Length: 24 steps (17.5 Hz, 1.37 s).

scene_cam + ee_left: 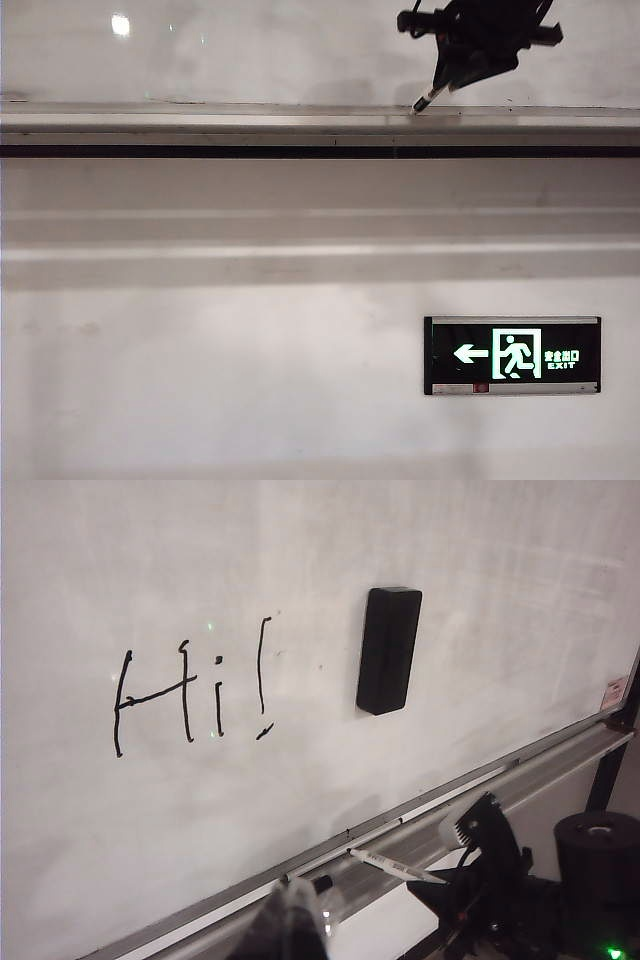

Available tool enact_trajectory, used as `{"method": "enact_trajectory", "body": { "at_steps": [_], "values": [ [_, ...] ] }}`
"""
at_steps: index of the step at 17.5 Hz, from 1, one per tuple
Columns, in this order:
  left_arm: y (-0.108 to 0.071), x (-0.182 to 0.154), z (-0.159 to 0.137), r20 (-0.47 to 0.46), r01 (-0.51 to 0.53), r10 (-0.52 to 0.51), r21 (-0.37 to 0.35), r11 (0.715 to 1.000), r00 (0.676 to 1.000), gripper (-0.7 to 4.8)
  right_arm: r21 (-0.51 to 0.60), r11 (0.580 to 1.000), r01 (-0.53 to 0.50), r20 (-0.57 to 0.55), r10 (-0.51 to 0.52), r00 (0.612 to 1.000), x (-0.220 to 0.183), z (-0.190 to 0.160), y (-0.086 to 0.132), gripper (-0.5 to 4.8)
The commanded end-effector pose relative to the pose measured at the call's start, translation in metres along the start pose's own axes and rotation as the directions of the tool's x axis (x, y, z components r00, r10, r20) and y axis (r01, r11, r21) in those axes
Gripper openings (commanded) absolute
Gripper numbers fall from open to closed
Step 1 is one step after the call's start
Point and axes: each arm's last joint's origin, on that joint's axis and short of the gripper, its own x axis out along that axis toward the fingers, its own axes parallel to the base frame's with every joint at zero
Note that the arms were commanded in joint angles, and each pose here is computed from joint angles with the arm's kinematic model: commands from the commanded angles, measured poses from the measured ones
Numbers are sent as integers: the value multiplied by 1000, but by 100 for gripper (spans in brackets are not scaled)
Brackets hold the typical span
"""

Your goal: Take a marker from the whiteboard tray, write "Hi!" on the whiteboard, and then put the marker back vertically into the whiteboard tray.

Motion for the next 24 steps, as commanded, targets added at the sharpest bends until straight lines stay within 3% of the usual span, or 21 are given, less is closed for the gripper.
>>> {"method": "enact_trajectory", "body": {
  "at_steps": [1, 9, 24],
  "values": [
    [0, -2, 3, 17, -2, 2, 2, 1000, 1000, -7, 9, 1000, -4, 39, 4, 999, 4, 3, 0, -1],
    [0, -2, 3, 17, -3, 3, 2, 1000, 1000, -7, 5, 1000, -1, 7, 1, 1000, 17, -7, 1, -1],
    [0, -2, 3, 17, -3, 3, 2, 1000, 1000, -7, 10, 1000, -8, 50, 8, 999, 33, -13, 3, 0]
  ]
}}
